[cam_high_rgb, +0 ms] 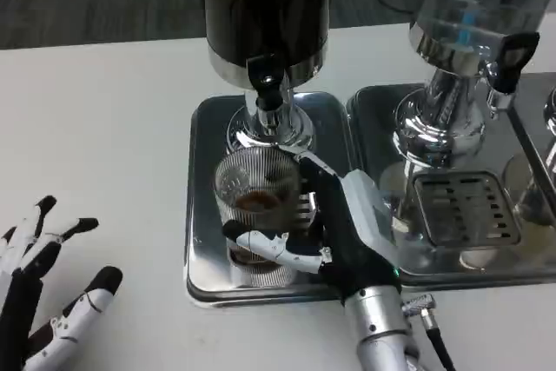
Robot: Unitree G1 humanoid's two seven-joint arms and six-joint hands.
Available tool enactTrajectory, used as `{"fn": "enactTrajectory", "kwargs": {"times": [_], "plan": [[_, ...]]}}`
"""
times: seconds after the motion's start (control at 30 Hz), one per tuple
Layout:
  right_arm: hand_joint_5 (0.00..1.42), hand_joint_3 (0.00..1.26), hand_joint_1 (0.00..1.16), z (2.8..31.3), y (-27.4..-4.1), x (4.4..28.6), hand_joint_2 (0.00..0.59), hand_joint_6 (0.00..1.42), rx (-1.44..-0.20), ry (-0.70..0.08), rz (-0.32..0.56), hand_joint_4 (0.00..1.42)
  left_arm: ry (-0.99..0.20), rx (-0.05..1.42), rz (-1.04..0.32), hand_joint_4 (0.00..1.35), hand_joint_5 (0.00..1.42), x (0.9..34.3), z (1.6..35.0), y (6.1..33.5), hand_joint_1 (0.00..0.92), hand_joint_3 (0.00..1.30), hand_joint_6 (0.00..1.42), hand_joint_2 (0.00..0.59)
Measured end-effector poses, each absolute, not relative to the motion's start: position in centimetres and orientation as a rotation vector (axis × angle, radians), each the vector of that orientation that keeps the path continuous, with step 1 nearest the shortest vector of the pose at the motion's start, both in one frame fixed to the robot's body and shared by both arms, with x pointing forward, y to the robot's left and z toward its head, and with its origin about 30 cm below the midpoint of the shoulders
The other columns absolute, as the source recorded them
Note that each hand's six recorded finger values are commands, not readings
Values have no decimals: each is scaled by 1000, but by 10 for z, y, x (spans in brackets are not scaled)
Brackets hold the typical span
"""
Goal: Grasp the cup under the faucet to collect the drink, then remove the cup.
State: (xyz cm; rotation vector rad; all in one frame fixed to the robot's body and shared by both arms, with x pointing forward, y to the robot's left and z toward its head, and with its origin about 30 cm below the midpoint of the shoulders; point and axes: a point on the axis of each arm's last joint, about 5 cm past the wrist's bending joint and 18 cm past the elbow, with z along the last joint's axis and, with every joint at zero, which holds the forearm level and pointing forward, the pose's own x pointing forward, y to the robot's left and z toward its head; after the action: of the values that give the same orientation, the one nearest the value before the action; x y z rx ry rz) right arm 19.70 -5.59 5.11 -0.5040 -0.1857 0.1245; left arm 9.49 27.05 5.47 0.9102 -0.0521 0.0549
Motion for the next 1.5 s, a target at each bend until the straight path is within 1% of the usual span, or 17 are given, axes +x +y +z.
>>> {"fn": "enactTrajectory", "kwargs": {"times": [0.07, 0.17, 0.43, 0.53, 0.6, 0.67, 0.73, 0.77, 0.8, 0.83, 0.93, 1.07, 1.2, 1.33, 1.43, 1.5], "plan": [[906, 443, 979, 50, -58, 195, 158, 1336, -498, -197, 103, 593, -50, 908, 57, 0, 25, 95, 54, 270, 0, 254, 0, 220], [931, 473, 981, 50, -60, 195, 152, 1371, -485, -191, 101, 619, -57, 904, 55, 0, 25, 97, 54, 268, 0, 252, 0, 223], [944, 483, 984, 49, -73, 192, 145, 1394, -516, -203, 69, 636, -74, 882, 34, 0, 24, 102, 52, 261, 0, 251, 0, 224], [946, 483, 985, 48, -74, 190, 143, 1388, -520, -203, 55, 636, -75, 880, 29, 0, 24, 103, 51, 260, 0, 238, 0, 224], [947, 487, 986, 48, -75, 188, 142, 1402, -530, -211, 52, 642, -73, 881, 26, 0, 17, 103, 51, 259, 0, 225, 0, 220], [947, 488, 986, 51, -77, 185, 142, 1404, -539, -246, 43, 643, -73, 885, 23, 0, 7, 103, 51, 259, 0, 183, 0, 210], [947, 491, 986, 56, -79, 184, 141, 1406, -542, -278, 36, 644, -74, 909, 5, 0, 0, 103, 51, 259, 0, 98, 0, 195], [947, 492, 986, 57, -80, 183, 140, 1406, -545, -288, 35, 644, -74, 915, 1, 0, 0, 103, 51, 260, 0, 25, 0, 171], [947, 493, 986, 58, -81, 183, 139, 1407, -545, -294, 33, 644, -74, 922, -3, 0, 0, 103, 51, 260, 0, 5, 0, 165], [947, 494, 986, 59, -82, 181, 139, 1408, -544, -299, 32, 644, -76, 934, -10, 0, 0, 104, 52, 261, 0, 1, 0, 149], [947, 495, 987, 62, -88, 173, 138, 1410, -547, -309, 39, 644, -74, 1041, -82, 0, 0, 107, 59, 262, 0, 0, 0, 120], [947, 497, 987, 62, -97, 161, 136, 1400, -561, -300, 64, 645, -77, 1140, -170, 0, 0, 109, 67, 258, 0, 0, 0, 103], [947, 497, 987, 61, -104, 152, 135, 1402, -573, -289, 65, 645, -56, 1188, -203, 0, 0, 105, 73, 256, 0, 0, 0, 77], [947, 497, 987, 64, -106, 146, 135, 1404, -544, -288, 66, 645, -19, 1242, -227, 0, 0, 97, 77, 254, 0, 0, 0, 71], [947, 497, 987, 71, -107, 137, 135, 1404, -511, -320, 78, 645, 22, 1252, -229, 0, 0, 87, 77, 253, 0, 0, 0, 65], [947, 499, 984, 75, -110, 132, 134, 1405, -508, -338, 107, 646, 32, 1250, -228, 0, 0, 81, 78, 250, 0, 0, 0, 63]]}}
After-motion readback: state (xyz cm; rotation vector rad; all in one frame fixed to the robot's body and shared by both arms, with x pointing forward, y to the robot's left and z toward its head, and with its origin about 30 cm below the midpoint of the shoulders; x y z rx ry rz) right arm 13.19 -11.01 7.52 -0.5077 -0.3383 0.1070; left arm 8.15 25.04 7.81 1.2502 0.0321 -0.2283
